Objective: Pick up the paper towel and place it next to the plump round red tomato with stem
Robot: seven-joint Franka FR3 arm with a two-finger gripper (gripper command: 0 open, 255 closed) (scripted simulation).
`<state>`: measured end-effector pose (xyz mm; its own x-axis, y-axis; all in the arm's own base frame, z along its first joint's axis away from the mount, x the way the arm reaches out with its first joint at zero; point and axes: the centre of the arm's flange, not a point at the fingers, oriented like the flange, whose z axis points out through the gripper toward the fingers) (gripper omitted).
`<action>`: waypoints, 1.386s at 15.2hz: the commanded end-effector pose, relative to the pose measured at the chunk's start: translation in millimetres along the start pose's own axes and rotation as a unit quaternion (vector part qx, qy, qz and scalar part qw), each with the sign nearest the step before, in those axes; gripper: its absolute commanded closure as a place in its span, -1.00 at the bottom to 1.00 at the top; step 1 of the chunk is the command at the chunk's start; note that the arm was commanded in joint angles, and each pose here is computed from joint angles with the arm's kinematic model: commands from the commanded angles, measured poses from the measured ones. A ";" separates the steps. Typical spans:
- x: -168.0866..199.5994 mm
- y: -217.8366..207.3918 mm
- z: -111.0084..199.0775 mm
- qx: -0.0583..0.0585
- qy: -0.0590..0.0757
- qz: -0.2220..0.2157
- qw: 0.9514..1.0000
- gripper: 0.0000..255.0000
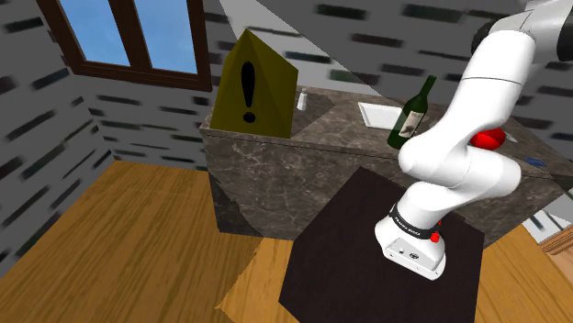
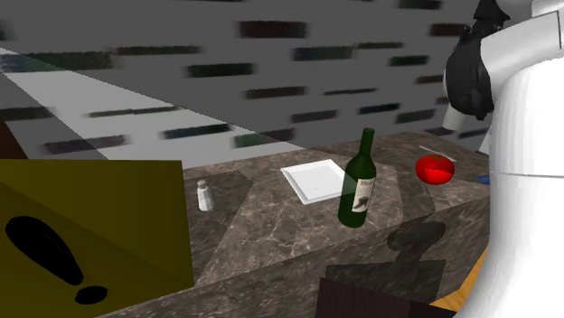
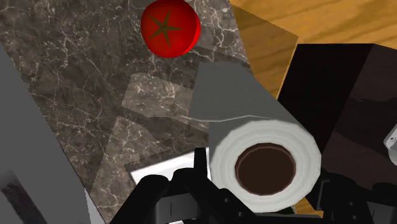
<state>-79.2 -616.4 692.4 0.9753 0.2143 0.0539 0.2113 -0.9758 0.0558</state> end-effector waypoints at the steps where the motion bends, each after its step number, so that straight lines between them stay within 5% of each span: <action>1: -27.7 2.1 0.6 0.000 0.001 -0.001 1.000 1.00; 21: -42.7 -2.4 100.1 0.000 0.001 -0.001 1.000 1.00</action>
<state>-114.6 -628.0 596.0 0.9749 0.2156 0.0565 0.2125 -0.9756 0.0552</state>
